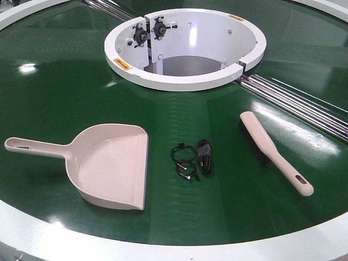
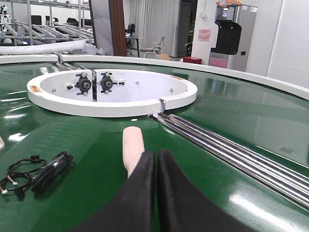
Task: Clean and inspect green conveyor with broom and dustpan
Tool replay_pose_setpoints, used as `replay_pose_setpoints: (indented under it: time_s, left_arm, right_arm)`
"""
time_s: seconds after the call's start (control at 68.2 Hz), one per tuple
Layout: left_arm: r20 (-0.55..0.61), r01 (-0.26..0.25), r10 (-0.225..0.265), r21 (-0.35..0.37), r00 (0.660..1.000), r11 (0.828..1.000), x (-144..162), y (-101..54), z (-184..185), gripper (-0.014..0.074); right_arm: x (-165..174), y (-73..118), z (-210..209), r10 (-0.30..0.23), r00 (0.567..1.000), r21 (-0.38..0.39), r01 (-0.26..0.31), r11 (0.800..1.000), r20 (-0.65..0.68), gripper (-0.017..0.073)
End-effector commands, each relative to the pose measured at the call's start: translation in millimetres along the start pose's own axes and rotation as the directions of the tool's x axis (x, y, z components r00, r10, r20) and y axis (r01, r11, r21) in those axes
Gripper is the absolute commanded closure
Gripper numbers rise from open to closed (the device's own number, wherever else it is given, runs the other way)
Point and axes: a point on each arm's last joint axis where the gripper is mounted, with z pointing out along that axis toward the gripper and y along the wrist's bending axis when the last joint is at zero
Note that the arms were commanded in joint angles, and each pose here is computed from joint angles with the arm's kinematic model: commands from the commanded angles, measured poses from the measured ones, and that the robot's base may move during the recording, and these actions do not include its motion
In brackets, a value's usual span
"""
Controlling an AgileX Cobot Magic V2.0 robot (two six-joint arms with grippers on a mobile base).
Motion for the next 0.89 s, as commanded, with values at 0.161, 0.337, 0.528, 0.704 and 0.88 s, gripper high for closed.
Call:
replay_pose_setpoints:
  time_s: [0.161,0.337,0.528,0.704,0.88]
  left_arm:
    - [0.086,0.009,-0.009,-0.001,0.996,1.0,-5.1,0.2,-0.9,0.0599]
    - [0.086,0.009,-0.009,-0.001,0.996,1.0,-5.1,0.2,-0.9,0.0599]
    - [0.086,0.009,-0.009,-0.001,0.996,1.0,-5.1,0.2,-0.9,0.0599]
    - [0.086,0.009,-0.009,-0.001,0.996,1.0,-5.1,0.2,-0.9,0.0599]
    - [0.086,0.009,-0.009,-0.001,0.996,1.0,-5.1,0.2,-0.9,0.0599]
  right_arm:
    - [-6.3,-0.1,-1.0,-0.002,0.997,0.002,0.002,1.0,0.082,0.0568]
    - [-6.3,-0.1,-1.0,-0.002,0.997,0.002,0.002,1.0,0.082,0.0568]
    - [-6.3,-0.1,-1.0,-0.002,0.997,0.002,0.002,1.0,0.082,0.0568]
    - [-6.3,-0.1,-1.0,-0.002,0.997,0.002,0.002,1.0,0.082,0.0568]
    - [-6.3,-0.1,-1.0,-0.002,0.997,0.002,0.002,1.0,0.082,0.0568]
